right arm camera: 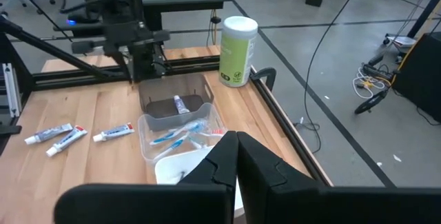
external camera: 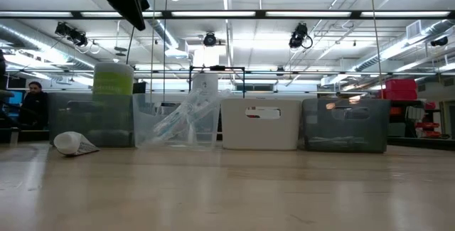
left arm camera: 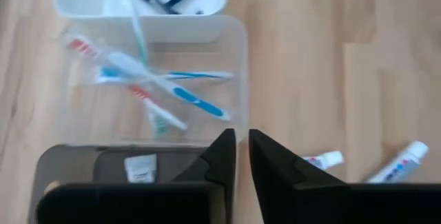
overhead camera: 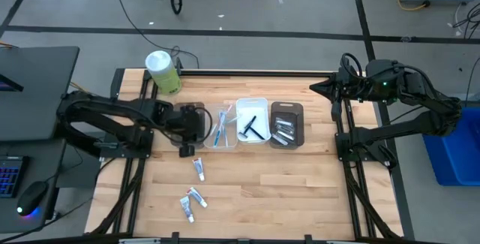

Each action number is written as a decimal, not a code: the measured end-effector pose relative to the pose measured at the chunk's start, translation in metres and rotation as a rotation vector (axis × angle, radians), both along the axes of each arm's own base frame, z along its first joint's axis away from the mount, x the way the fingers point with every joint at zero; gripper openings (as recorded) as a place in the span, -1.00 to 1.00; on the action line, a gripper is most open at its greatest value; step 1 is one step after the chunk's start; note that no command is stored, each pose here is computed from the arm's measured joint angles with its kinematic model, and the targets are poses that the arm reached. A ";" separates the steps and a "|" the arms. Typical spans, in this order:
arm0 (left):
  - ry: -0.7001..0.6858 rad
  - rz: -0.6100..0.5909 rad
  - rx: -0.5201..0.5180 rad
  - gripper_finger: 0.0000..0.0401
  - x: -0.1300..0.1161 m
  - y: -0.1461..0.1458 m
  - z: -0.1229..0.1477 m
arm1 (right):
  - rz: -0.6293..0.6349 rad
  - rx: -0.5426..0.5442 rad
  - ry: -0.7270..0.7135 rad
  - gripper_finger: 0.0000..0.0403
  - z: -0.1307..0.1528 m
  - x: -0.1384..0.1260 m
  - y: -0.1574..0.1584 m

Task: Pick & Place Travel size toiletries
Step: Put the white toothpaste into the left black bin

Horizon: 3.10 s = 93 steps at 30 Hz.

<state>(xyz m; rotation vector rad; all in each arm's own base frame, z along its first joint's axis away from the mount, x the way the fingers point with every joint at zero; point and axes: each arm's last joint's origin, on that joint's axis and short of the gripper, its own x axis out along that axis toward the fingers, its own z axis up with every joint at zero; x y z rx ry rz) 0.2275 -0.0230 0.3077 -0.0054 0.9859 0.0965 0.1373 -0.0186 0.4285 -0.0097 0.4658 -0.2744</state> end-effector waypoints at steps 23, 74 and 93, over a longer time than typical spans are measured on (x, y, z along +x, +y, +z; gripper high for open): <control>0.105 -0.425 0.057 -0.92 0.044 -0.063 -0.051 | 0.004 0.003 0.000 -0.93 0.000 0.000 0.000; 0.408 -0.880 0.136 0.10 0.039 -0.069 -0.143 | 0.006 0.004 0.001 -0.93 0.000 0.000 0.000; 0.388 -0.968 0.168 0.09 0.050 -0.072 -0.162 | 0.004 0.003 0.001 -0.93 0.000 0.000 0.000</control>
